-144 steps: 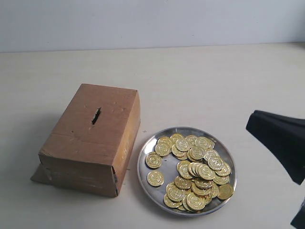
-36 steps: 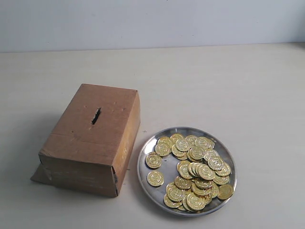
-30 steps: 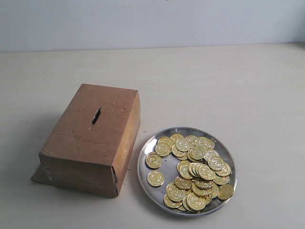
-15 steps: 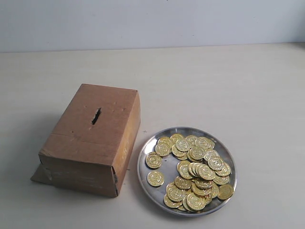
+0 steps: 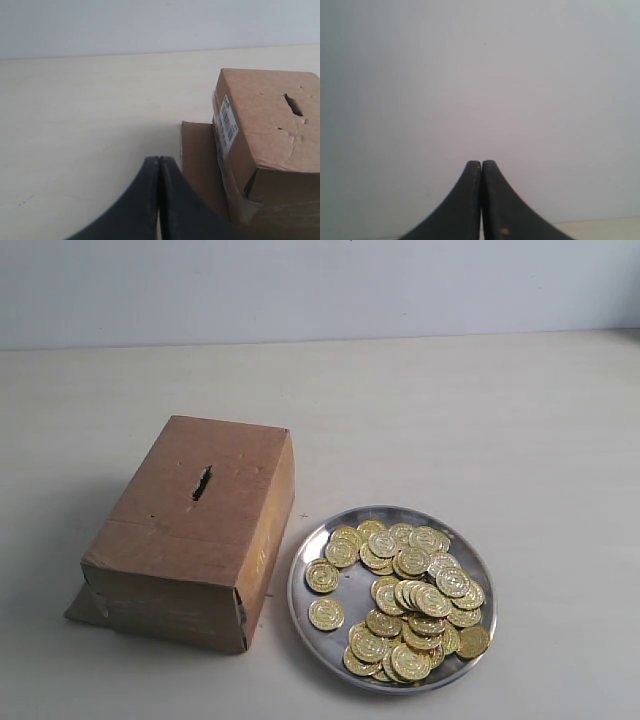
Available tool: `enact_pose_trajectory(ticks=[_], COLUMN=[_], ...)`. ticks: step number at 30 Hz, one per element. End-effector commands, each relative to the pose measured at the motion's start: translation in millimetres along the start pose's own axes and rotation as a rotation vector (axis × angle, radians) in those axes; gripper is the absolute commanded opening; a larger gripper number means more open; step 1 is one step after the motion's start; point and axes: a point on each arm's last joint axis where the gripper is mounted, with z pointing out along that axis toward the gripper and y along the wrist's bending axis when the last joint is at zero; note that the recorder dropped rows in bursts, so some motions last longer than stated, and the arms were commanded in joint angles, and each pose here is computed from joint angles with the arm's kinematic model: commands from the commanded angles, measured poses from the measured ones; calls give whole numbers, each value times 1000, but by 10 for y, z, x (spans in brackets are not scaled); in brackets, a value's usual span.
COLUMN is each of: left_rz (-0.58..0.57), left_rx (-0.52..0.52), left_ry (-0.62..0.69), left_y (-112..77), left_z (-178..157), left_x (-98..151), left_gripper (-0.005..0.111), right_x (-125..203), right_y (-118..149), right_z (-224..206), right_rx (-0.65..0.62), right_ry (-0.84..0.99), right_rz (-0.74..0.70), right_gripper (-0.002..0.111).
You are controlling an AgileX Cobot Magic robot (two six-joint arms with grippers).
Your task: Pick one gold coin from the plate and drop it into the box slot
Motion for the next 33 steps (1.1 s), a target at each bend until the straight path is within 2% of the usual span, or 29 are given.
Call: enact_pose_trajectory(ticks=[1, 4, 6, 14, 23, 33], left_rz=[-3, -3, -3, -3, -3, -3], left_rx=[7, 7, 7, 7, 7, 7], left_ry=[-15, -15, -15, -15, -15, -15], left_y=[-5, -5, -5, -5, -5, -5], left_z=[-1, -1, -1, -1, -1, -1], left_x=[-5, -5, -5, -5, -5, -5], left_gripper=[0, 0, 0, 0, 0, 0], right_x=[5, 21, 60, 441, 449, 467], right_y=[2, 7, -4, -119, -125, -163], right_z=[-7, -7, -8, -123, -128, -146], right_rx=[-3, -10, -6, 42, 47, 137], right_ry=[-10, 6, 51, 510, 521, 544], right_rz=[-91, -314, -375, -366, -366, -231], right_gripper=[0, 0, 0, 0, 0, 0])
